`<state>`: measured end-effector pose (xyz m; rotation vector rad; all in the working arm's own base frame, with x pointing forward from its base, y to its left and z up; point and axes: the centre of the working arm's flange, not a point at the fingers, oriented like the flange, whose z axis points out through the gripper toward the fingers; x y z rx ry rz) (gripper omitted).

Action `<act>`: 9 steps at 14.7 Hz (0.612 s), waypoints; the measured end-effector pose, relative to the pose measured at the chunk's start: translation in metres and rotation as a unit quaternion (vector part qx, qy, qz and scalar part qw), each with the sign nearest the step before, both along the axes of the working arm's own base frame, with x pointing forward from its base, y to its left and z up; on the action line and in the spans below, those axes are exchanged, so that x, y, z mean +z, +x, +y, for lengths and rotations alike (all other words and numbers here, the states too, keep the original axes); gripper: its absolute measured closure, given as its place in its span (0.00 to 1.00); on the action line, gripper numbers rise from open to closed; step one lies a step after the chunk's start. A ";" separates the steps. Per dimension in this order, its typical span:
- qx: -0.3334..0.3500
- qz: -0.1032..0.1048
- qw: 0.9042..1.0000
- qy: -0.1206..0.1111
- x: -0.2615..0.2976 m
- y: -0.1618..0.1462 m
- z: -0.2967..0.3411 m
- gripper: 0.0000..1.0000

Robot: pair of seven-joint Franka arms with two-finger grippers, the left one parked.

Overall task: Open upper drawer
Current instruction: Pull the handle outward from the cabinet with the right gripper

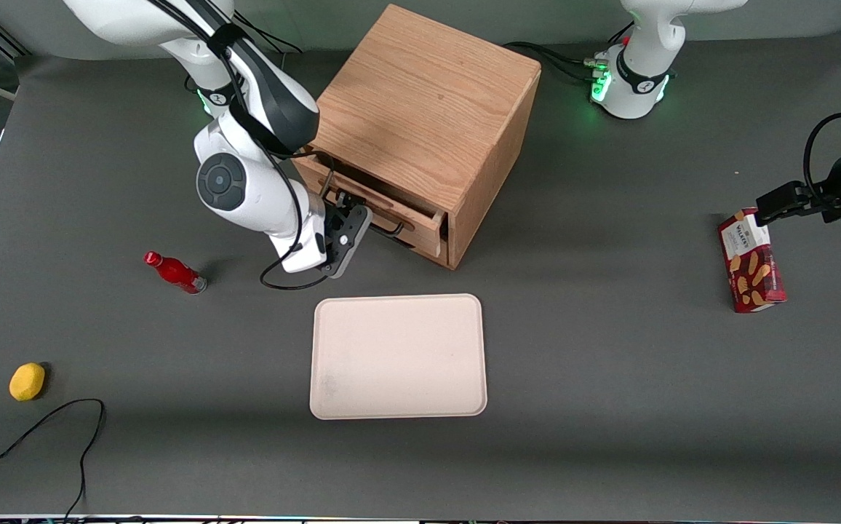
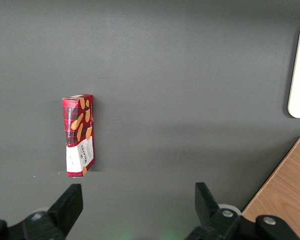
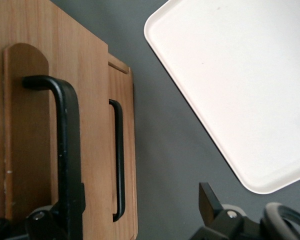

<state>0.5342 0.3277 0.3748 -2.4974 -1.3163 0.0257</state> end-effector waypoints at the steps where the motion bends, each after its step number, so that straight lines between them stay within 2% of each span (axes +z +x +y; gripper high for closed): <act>1: -0.003 -0.002 1.000 0.001 0.000 0.005 -0.004 0.00; 9: -0.033 -0.024 0.999 0.001 0.001 0.055 -0.063 0.00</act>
